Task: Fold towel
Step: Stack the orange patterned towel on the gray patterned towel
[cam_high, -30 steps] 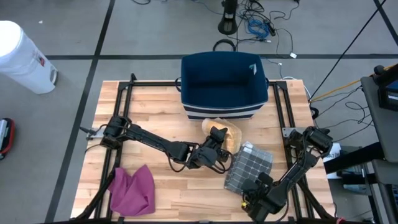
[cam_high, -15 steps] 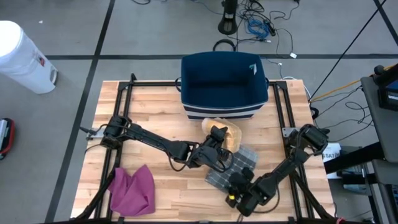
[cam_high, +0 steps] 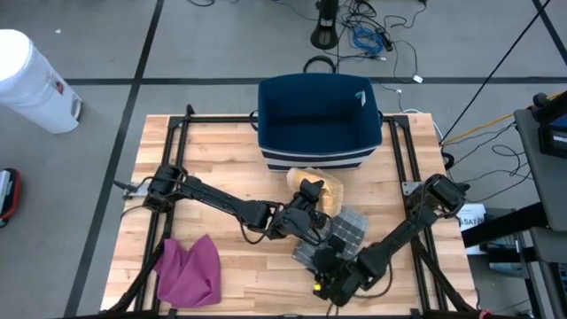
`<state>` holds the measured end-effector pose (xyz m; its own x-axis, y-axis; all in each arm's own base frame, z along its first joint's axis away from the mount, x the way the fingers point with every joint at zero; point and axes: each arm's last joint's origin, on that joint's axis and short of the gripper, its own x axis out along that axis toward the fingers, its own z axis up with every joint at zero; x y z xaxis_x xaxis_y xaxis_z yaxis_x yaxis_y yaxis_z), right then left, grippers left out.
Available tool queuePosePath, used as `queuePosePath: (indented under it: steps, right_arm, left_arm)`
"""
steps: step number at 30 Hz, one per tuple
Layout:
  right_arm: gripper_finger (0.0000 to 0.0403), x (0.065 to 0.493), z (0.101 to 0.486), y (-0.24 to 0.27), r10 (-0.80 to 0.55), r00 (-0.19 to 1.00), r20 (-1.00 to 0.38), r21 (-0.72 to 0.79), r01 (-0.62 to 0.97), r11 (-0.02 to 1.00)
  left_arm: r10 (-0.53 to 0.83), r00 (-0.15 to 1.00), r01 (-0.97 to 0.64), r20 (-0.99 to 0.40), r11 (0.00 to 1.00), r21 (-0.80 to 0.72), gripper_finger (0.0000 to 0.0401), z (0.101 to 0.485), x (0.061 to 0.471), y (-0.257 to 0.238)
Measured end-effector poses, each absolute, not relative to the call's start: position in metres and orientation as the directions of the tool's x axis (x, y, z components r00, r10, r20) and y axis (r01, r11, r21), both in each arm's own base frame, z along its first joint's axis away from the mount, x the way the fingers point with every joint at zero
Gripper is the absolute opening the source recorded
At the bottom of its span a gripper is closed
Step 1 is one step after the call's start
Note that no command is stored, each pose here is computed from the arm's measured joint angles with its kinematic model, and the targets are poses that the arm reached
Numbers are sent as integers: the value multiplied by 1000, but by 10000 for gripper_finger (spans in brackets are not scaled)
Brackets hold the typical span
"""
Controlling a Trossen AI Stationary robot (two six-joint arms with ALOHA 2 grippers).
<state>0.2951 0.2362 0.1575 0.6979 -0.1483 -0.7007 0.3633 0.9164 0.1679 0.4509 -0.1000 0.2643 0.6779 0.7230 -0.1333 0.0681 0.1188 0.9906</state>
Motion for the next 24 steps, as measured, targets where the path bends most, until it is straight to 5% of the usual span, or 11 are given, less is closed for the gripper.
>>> queuePosePath:
  steps: [8, 24]
  right_arm:
    - [155, 253, 186, 241, -448, 506, -737, -147, 528, 837]
    - [155, 256, 229, 245, -617, 677, -401, -211, 587, 781]
  left_arm:
    - [713, 688, 69, -139, 126, 990, 2, 264, 452, -97]
    - [640, 740, 110, -204, 185, 977, 2, 257, 452, -99]
